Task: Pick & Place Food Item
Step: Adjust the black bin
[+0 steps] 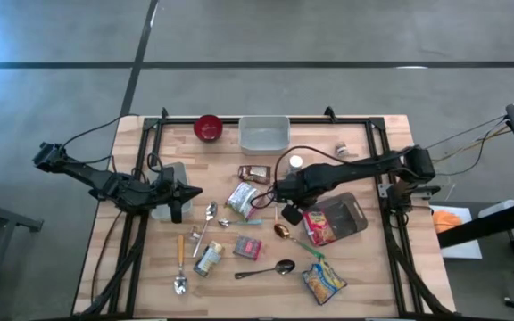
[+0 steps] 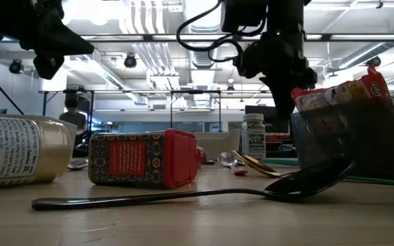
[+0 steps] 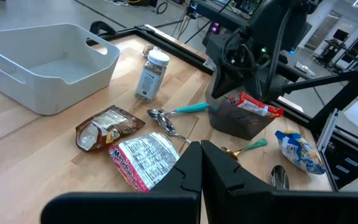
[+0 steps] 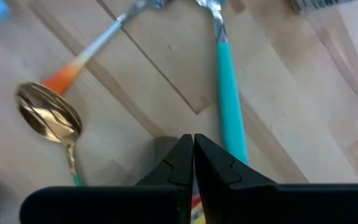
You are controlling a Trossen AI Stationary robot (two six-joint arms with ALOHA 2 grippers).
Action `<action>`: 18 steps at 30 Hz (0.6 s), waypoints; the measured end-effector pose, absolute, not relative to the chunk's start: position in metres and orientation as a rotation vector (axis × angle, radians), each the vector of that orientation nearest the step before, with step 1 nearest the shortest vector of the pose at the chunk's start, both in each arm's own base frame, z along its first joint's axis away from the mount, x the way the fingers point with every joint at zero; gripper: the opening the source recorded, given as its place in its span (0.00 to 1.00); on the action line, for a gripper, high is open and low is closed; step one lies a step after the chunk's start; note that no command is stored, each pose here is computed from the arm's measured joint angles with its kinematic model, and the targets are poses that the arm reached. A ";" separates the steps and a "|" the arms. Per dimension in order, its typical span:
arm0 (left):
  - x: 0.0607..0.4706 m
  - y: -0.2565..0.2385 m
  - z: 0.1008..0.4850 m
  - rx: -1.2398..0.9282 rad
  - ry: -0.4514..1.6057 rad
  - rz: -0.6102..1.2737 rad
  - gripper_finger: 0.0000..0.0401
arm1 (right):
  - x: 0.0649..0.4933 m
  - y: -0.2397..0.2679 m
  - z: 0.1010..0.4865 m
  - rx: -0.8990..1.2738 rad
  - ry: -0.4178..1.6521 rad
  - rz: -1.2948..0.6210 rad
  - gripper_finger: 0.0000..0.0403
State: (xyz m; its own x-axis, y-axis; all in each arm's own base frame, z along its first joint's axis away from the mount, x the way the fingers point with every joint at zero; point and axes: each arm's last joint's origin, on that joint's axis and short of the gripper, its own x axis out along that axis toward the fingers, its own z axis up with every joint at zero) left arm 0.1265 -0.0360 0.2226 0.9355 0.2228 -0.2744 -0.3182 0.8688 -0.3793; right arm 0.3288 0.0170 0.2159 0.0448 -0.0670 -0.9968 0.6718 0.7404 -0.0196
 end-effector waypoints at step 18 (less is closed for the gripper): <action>0.126 -0.036 0.222 -0.429 0.229 0.286 0.00 | 0.324 0.036 0.218 0.574 1.562 -0.393 0.03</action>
